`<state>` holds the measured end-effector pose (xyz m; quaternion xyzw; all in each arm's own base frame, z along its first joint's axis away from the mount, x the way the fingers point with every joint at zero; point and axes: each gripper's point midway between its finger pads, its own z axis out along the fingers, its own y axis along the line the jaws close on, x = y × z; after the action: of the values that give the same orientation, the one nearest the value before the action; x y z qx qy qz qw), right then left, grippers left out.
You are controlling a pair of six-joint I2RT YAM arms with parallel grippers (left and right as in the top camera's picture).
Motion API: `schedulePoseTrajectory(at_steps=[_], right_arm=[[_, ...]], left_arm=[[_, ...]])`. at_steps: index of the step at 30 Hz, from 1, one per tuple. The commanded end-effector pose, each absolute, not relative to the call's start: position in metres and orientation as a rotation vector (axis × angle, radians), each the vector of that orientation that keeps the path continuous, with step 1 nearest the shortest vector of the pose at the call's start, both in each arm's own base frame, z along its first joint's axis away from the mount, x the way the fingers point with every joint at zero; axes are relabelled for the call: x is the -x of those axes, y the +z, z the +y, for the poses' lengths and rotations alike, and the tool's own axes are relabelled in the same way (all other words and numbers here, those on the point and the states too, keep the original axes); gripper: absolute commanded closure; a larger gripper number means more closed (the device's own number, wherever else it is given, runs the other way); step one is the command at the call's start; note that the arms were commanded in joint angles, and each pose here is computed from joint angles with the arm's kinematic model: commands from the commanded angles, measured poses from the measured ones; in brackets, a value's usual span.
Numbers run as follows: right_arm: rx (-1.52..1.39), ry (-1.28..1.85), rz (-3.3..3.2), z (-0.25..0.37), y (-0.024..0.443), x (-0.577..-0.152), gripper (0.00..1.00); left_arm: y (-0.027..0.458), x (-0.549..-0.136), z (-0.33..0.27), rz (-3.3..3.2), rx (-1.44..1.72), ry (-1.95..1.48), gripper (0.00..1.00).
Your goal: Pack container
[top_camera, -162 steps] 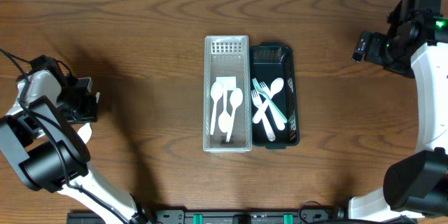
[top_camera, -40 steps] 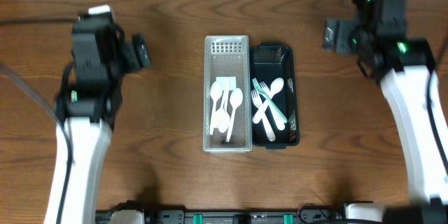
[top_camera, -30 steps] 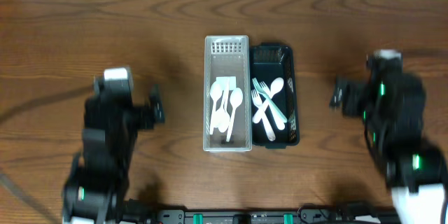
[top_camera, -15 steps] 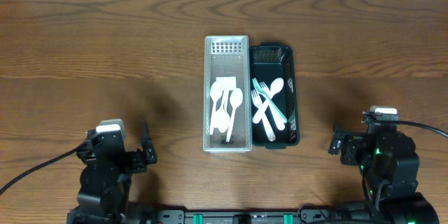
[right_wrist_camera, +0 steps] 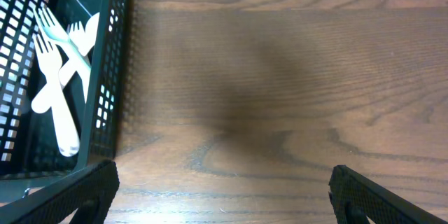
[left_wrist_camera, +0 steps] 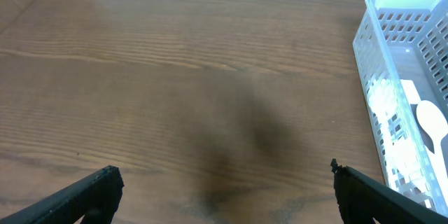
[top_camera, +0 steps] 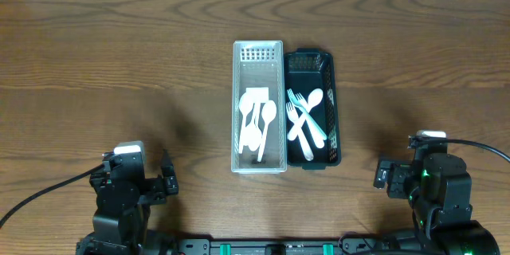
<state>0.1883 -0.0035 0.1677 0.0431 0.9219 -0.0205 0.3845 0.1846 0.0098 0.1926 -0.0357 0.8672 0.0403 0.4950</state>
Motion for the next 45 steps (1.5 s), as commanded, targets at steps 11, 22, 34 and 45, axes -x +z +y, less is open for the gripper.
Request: schedulePoseTrajectory(at_steps=[11,22,34,45], right_arm=[[-0.066,0.029,2.102,0.002,0.194,-0.171,0.01],[0.088,0.019,1.714,0.015,0.196,-0.223,0.01],[0.095,-0.023,1.643,0.011,0.157,-0.246,0.01],[0.095,-0.024,1.642,0.011,0.157,-0.246,0.01]], left_arm=[[0.191,-0.184,0.011,2.105,0.074,0.117,0.02],[0.191,-0.184,0.011,2.105,0.074,0.117,0.02],[0.188,-0.182,0.012,2.118,0.072,0.121,0.02],[0.188,-0.182,0.012,2.118,0.072,0.121,0.02]])
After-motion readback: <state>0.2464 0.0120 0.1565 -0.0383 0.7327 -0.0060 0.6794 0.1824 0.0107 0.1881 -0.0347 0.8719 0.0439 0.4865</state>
